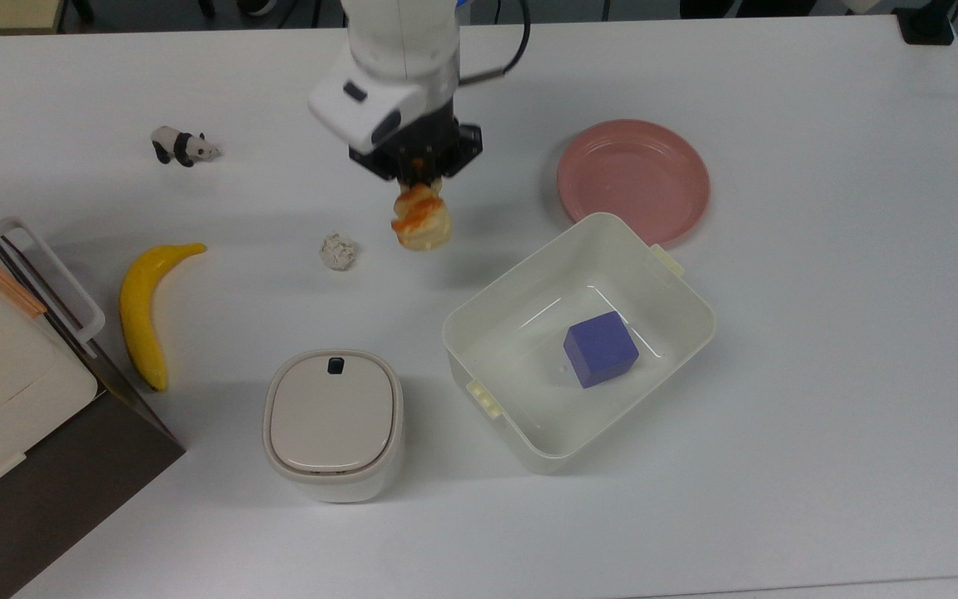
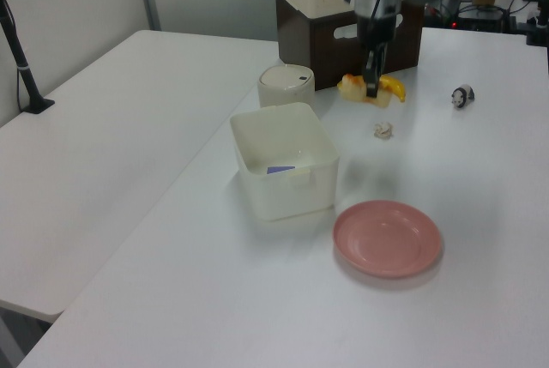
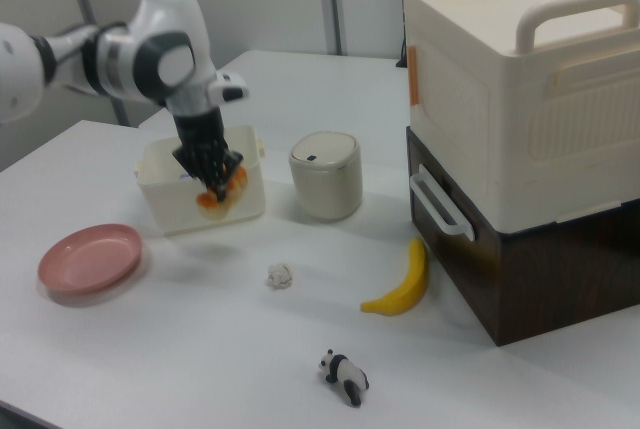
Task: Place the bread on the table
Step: 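Lift the bread roll off the plate and carry it beside the basket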
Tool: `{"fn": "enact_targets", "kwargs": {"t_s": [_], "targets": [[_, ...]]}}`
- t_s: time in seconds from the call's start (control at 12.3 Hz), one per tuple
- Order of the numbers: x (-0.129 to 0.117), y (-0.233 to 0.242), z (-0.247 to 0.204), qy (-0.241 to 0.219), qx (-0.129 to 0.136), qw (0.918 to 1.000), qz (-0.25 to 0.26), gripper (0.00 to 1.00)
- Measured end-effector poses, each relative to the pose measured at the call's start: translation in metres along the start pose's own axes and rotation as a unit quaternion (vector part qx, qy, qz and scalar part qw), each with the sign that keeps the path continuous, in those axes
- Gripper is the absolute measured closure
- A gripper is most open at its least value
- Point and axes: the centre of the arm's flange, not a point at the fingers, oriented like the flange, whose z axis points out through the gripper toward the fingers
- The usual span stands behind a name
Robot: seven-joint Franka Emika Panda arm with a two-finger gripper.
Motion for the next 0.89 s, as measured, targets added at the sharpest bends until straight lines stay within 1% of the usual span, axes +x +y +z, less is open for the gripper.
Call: {"fn": "enact_targets", "kwargs": {"t_s": [0.16,0.24,0.49,0.65,0.73,0.81,0.89], "targets": [[0.009,0.001,0.05,-0.016,0.0,0.9999,-0.003,0.9],[0.012,0.002,0.066,-0.022,0.001,0.9998,-0.004,0.9],[0.016,0.002,0.081,-0.024,0.0,0.9997,-0.005,0.9],[0.017,0.003,0.08,-0.023,0.0,0.9997,-0.005,0.82],[0.017,0.003,0.079,-0.022,0.0,0.9997,-0.004,0.74],[0.018,0.004,0.077,-0.02,0.0,0.9998,-0.004,0.56],[0.019,0.004,0.076,-0.018,0.0,0.9998,-0.006,0.46]]}}
